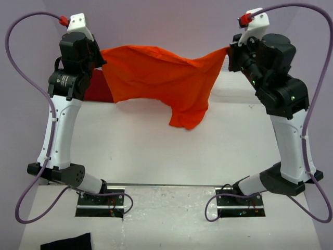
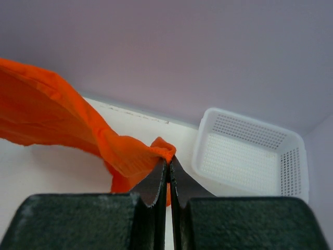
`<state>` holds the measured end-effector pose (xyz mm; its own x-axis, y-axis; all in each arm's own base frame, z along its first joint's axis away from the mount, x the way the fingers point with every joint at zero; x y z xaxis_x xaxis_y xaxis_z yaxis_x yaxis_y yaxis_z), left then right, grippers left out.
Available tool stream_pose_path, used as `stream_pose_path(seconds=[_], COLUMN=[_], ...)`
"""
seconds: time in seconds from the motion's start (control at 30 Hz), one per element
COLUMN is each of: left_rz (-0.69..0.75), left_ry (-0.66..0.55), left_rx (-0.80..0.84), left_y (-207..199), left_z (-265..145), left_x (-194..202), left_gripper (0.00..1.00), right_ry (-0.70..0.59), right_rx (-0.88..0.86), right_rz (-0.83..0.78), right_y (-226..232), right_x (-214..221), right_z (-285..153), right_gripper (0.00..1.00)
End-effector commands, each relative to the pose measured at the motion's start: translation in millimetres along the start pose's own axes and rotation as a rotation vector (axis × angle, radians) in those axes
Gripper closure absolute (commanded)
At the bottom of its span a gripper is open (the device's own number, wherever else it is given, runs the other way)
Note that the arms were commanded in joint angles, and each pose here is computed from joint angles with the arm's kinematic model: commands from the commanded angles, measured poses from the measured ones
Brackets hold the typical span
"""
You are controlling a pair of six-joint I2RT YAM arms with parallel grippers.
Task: Fold and stack the t-shirts
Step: Flatten out the tshirt
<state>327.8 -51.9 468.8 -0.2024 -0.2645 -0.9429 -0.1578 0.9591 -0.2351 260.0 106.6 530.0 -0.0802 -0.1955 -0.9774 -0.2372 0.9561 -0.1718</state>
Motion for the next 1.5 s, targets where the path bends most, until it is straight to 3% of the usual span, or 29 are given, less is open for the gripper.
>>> stream_pose_path(seconds=[0.0, 0.37, 0.6, 0.77, 1.03, 1.23, 1.37, 1.47], left_rz=[-0.023, -0.062, -0.077, -0.081, -0.029, -0.012, -0.012, -0.022], left_ry=[-0.137, -0.29, -0.325, -0.25, -0.075, 0.005, 0.002, 0.006], left_rx=[0.107, 0.288, 0.333, 0.324, 0.182, 0.115, 0.09, 0.072], left_y=[2, 24, 25, 14, -10, -7, 8, 21], left_z=[-53, -184, -212, -174, -41, 40, 69, 78], left_x=[-37, -59, -70, -63, -33, -25, -20, -21], left_gripper=[1.0, 1.0, 1.0, 1.0, 1.0, 1.0, 1.0, 1.0], right_ry=[-0.166, -0.36, -0.459, -0.418, -0.247, -0.214, -0.115, -0.084], right_rx=[0.061, -0.059, -0.146, -0.143, -0.117, -0.082, -0.083, -0.055], right_rz=[0.027, 0.118, 0.162, 0.154, 0.048, 0.002, -0.005, -0.013], right_y=[-23, -39, -45, -37, 0, 9, 14, 9], right_x=[-28, -38, -46, -48, -49, -52, -26, -16], right_z=[-57, -176, -217, -193, -72, 2, 62, 79], right_gripper=[1.0, 1.0, 1.0, 1.0, 1.0, 1.0, 1.0, 1.0])
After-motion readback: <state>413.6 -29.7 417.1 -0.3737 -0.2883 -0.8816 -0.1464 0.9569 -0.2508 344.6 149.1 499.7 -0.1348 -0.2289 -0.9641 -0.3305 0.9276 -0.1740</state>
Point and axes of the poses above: each gripper's point midway between its finger pads, its own z axis out along the fingers, its own y axis along the line the jaws close on, x = y × z, the point moved 9 cm from there along -z, back along the fingers, and after that the axes turned 4 degrees about -z, right-handed, at the moved point
